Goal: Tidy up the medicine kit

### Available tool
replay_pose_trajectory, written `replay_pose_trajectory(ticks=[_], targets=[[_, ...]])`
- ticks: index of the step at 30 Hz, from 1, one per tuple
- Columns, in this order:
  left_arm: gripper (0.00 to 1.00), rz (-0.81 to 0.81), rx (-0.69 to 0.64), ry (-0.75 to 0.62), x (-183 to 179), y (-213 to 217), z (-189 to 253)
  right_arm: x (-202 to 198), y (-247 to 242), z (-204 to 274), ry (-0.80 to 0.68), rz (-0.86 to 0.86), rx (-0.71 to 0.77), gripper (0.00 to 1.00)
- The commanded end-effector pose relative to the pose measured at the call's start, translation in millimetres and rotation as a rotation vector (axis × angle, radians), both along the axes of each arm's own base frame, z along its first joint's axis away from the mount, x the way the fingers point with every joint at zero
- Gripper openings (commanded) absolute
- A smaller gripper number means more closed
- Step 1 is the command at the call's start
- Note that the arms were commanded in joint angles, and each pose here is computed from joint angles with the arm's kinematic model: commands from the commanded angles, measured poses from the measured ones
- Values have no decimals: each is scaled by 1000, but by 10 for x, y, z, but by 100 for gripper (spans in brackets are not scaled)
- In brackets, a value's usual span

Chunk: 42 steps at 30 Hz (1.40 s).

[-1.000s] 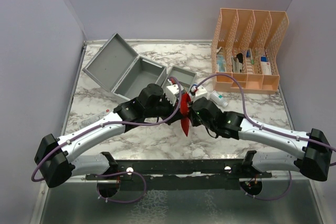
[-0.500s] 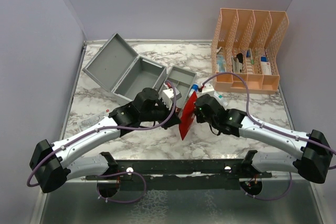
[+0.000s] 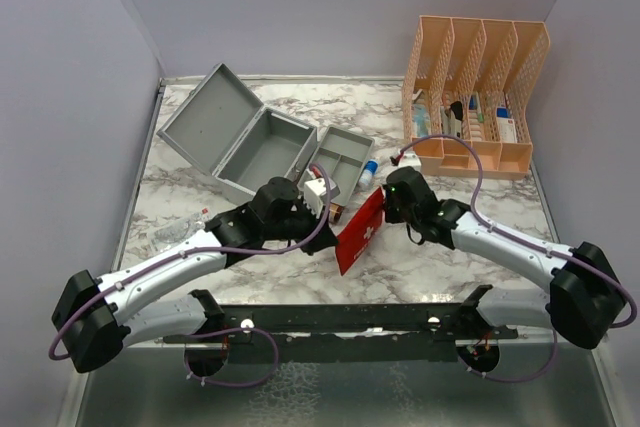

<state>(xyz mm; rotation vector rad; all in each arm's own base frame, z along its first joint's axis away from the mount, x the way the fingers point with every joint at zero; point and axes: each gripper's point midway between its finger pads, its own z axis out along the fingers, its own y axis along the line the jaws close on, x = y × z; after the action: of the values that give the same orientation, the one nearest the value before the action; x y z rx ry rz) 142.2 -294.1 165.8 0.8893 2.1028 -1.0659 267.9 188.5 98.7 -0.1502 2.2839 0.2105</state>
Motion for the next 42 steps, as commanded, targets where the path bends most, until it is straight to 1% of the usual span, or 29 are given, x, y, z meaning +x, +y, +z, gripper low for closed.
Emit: replay_pose_trajectory(ticks=[1,6,9,11,13,16,17,18,19,22,25,27,30,33,36,38,42], targets=[[0,-17,-36,0,-89,15,86,223,-87,-49,-29,-2,29,1],[0,-29,-29,-11,-101,31,70,277,-25,-73,-15,43,54,1],[0,-38,-30,-33,-88,29,78,228,36,-33,9,93,59,1],[0,-63,-47,-67,-73,-8,140,157,50,21,37,123,58,15],[0,-104,-53,-111,-64,-42,198,91,39,144,29,141,72,26],[0,-146,-29,-177,-18,-55,221,-14,20,384,-23,170,118,43],[0,-163,-17,-191,-13,-55,217,-43,15,483,-48,183,134,46],[0,-182,-4,-209,-6,-54,217,-79,13,581,-69,203,144,54],[0,-194,13,-220,3,-48,205,-111,22,689,-95,239,146,56],[0,-242,54,-260,15,-29,184,-174,80,1025,-180,329,174,56],[0,-308,67,-311,3,-31,219,-272,286,1228,-264,515,207,54],[0,-367,57,-367,-29,-30,257,-335,442,1250,-318,666,207,54],[0,-450,38,-453,-92,-10,332,-476,667,1119,-375,904,208,54],[0,-526,46,-526,-154,56,318,-561,823,1194,-403,1047,233,54],[0,-564,94,-582,-132,129,250,-762,902,1164,-454,1225,249,54],[0,-580,132,-602,-107,172,199,-779,892,1092,-466,1269,214,54],[0,-602,194,-628,-40,220,153,-813,854,1038,-415,1329,160,54]])
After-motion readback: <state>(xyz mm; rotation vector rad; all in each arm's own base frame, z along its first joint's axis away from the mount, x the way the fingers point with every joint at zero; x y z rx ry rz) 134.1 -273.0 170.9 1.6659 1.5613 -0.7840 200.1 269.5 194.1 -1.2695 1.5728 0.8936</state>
